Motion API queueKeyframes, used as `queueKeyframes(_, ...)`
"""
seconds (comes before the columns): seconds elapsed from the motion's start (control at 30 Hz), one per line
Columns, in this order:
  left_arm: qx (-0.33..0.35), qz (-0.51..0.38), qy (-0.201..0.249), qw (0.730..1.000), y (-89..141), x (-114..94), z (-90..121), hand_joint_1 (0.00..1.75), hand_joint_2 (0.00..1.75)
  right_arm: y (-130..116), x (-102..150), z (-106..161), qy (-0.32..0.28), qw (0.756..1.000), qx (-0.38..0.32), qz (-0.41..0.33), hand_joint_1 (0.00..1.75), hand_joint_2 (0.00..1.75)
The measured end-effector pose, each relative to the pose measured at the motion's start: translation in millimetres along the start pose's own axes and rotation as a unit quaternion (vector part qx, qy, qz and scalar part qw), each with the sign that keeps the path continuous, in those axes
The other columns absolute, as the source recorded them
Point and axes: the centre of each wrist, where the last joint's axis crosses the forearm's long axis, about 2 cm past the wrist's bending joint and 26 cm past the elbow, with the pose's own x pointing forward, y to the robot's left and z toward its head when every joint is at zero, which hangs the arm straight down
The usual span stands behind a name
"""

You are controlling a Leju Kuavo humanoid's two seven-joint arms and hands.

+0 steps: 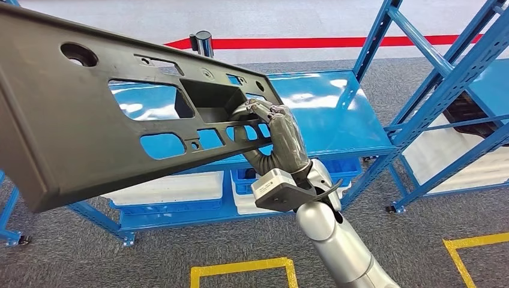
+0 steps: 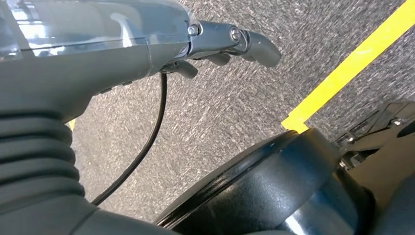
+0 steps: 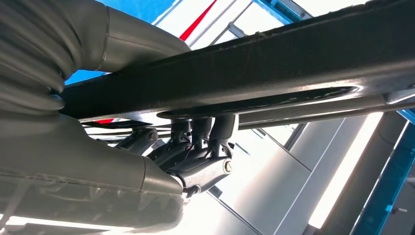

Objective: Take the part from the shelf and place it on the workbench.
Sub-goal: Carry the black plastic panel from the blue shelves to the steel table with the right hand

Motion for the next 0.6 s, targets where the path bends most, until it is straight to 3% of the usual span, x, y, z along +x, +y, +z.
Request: queueKeyframes(0.6,0.004,-0.001,-0.003,1.0,1.7,3.1,-1.0,0.0,1.75,1.5,0.6,-1.5,-0.002,1.0,0.0,-0.007,1.75,1.75)
